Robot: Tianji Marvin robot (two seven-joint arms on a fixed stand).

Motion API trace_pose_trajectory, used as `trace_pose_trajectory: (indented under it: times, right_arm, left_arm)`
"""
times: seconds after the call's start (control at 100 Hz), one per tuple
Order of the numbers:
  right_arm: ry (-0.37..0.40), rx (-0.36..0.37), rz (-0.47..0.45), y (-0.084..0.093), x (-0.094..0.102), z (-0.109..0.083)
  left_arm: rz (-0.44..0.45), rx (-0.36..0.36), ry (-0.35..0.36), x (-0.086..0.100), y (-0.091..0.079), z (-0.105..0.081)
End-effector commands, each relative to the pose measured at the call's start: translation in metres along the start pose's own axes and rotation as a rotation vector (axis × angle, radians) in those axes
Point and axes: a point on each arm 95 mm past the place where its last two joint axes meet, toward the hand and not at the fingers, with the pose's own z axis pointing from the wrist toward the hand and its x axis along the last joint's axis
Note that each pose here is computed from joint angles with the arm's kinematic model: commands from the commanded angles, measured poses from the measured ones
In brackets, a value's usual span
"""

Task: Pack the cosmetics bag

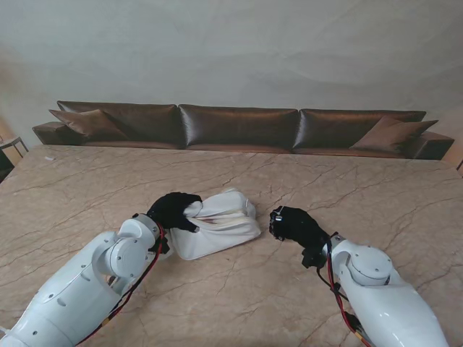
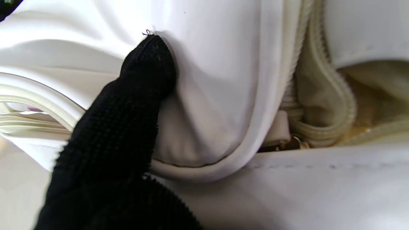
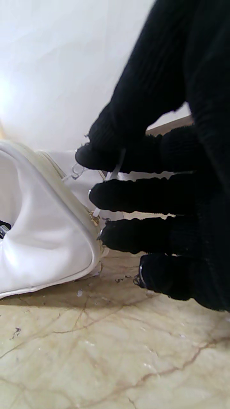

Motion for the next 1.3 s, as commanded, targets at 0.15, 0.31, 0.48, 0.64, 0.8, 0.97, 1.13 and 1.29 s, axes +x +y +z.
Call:
trace_pose_trajectory:
  times: [0.15, 0.31, 0.48, 0.64, 0.8, 0.97, 1.13, 1.29]
  right_arm:
    - [0.077, 0.028, -0.092, -0.009, 0.039, 0.004]
    - [0.105, 0.052, -0.15, -0.018, 0.057, 0.011]
    - [0.138, 0.067, -0.192, -0.03, 0.075, 0.021]
    - [0.169, 0.076, -0.23, -0.041, 0.092, 0.034]
    - [0.164, 0.128, -0.318, -0.052, 0.107, 0.046]
    - [0.152, 0.184, -0.408, -0.062, 0.113, 0.056]
    - [0.129, 0.219, -0.432, -0.063, 0.108, 0.058]
    - [0.097, 0.205, -0.425, -0.055, 0.099, 0.049]
  left_arm:
    - [0.048, -0.095, -0.027, -0.009, 0.029, -0.008]
    - [0.092, -0.121, 0.002, 0.0, 0.03, -0.006]
    - [0.129, -0.143, 0.028, 0.01, 0.033, -0.005]
    - [0.151, -0.177, 0.051, 0.022, 0.036, -0.002]
    - [0.179, -0.204, 0.075, 0.033, 0.041, -0.001]
    - [0.205, -0.236, 0.111, 0.042, 0.045, -0.001]
    - [0.185, -0.226, 0.113, 0.04, 0.046, -0.007]
    - [0.085, -0.153, 0.074, 0.028, 0.043, -0.014]
